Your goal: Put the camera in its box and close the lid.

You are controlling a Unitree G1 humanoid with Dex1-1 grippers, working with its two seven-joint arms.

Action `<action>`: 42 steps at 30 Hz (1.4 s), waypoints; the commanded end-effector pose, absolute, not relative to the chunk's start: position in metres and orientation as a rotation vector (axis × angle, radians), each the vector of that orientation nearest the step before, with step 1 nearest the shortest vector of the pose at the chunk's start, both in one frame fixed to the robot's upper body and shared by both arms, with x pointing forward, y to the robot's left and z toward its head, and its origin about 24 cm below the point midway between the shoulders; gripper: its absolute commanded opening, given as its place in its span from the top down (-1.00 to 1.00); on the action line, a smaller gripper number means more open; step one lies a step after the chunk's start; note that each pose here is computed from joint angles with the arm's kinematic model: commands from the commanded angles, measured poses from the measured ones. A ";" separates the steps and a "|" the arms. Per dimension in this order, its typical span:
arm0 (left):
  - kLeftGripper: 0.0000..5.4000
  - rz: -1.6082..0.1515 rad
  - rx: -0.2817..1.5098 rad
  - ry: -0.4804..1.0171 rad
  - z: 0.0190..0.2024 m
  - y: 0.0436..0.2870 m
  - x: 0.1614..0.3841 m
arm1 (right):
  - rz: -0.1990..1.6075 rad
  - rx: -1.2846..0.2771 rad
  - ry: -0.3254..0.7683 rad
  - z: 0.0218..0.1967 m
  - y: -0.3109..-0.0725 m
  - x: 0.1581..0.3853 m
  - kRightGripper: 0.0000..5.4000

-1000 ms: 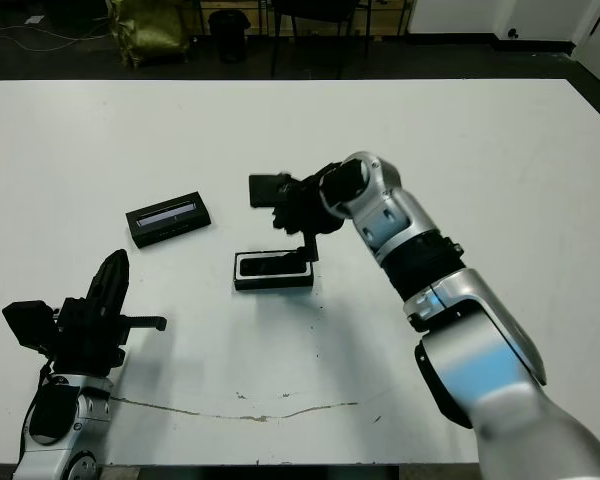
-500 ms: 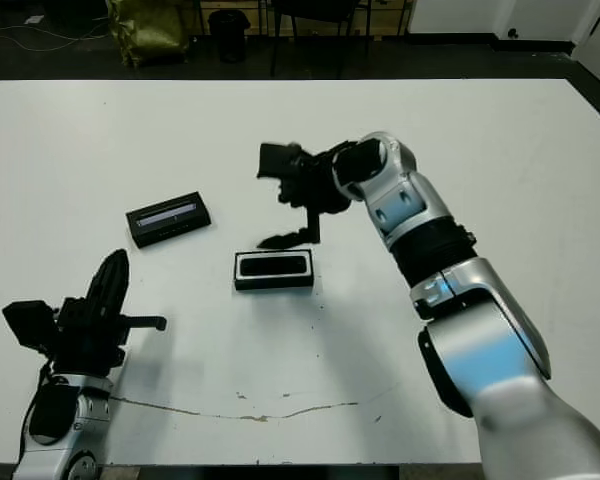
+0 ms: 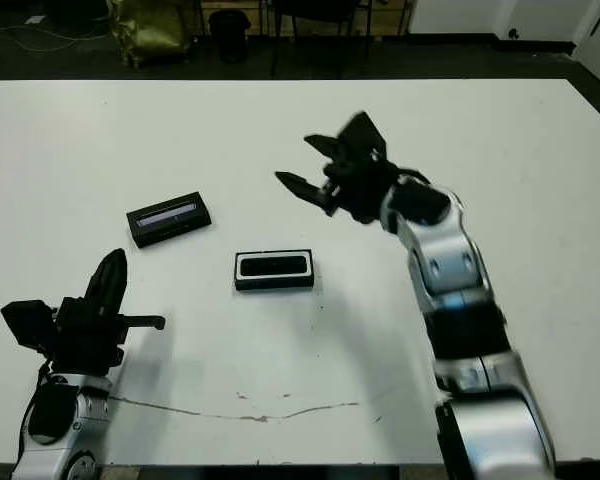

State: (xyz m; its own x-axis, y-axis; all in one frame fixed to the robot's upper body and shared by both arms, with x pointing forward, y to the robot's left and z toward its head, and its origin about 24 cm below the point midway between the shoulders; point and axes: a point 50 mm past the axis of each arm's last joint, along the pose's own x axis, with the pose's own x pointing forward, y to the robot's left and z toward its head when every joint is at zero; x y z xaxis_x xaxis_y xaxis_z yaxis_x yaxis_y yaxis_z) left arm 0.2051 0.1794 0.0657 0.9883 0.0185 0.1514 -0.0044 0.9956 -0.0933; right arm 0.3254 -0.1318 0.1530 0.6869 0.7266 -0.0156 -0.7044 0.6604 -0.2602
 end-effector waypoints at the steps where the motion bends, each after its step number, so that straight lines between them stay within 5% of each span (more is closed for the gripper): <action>1: 1.00 0.006 -0.071 -0.140 0.061 0.186 0.204 | 0.729 -0.216 -0.067 0.137 -0.154 0.309 0.47; 7: 1.00 -0.011 -0.043 -0.178 0.069 0.195 0.207 | 0.621 -0.129 -0.044 0.106 -0.184 0.272 0.98; 13: 1.00 -0.042 0.040 -0.212 0.089 0.210 0.212 | 0.533 -0.022 -0.029 0.086 -0.198 0.239 0.99; 18: 1.00 -0.081 0.124 -0.239 0.114 0.229 0.221 | 0.464 -0.044 -0.026 0.098 -0.196 0.224 0.99; 28: 1.00 -0.247 0.318 -0.141 0.150 0.254 0.256 | 0.462 -0.024 -0.031 0.095 -0.196 0.227 0.99; 42: -0.11 -0.820 0.482 0.195 0.155 0.262 0.309 | 0.436 -0.018 -0.020 0.111 -0.190 0.221 1.00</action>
